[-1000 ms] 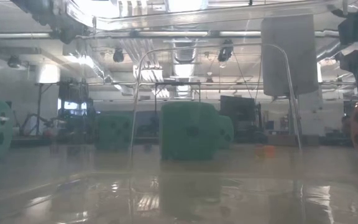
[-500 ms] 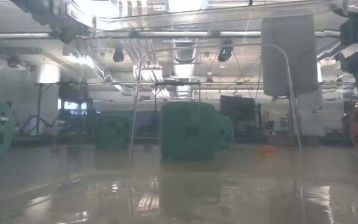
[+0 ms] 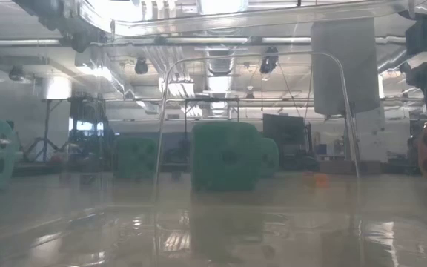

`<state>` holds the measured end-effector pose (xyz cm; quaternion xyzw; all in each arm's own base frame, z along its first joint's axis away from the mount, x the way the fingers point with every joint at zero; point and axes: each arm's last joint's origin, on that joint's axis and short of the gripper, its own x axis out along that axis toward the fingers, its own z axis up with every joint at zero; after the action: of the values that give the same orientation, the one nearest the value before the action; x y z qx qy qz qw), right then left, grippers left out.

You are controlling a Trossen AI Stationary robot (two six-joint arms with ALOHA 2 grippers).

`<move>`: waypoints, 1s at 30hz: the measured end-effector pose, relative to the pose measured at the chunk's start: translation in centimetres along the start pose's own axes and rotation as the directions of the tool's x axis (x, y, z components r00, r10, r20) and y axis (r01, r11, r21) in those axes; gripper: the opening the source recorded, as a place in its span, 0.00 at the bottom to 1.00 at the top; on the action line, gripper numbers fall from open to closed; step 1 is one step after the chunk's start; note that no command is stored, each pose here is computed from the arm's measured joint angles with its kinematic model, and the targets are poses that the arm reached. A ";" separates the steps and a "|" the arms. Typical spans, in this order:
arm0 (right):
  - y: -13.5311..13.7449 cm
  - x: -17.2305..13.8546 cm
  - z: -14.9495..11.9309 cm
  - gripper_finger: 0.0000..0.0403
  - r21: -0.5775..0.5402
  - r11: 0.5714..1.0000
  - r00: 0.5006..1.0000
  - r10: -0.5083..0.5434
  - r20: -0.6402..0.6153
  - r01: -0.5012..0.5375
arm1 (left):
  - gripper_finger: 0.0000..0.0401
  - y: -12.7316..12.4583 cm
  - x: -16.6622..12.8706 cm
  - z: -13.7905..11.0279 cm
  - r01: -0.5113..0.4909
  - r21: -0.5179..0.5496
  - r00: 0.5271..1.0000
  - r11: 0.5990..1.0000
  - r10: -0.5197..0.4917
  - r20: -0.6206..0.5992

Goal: Pick & Place Dice
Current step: Put the large orange dice into the transparent bin

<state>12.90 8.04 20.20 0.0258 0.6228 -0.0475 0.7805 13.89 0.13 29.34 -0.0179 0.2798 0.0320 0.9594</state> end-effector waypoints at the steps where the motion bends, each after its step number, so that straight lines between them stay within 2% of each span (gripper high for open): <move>1: 0.0 0.0 0.0 0.95 0.000 1.000 1.000 0.000 0.000 0.000 | 0.09 0.0 0.0 0.0 -0.001 0.000 1.000 1.000 0.001 0.000; 30: 0.0 0.4 -0.1 0.95 0.011 1.000 1.000 0.007 0.009 -0.007 | 0.09 0.0 0.0 0.0 0.000 0.000 1.000 1.000 0.000 0.000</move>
<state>12.95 8.07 19.76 0.0321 0.6187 -0.0483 0.7835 13.90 0.13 29.34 -0.0180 0.2798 0.0321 0.9594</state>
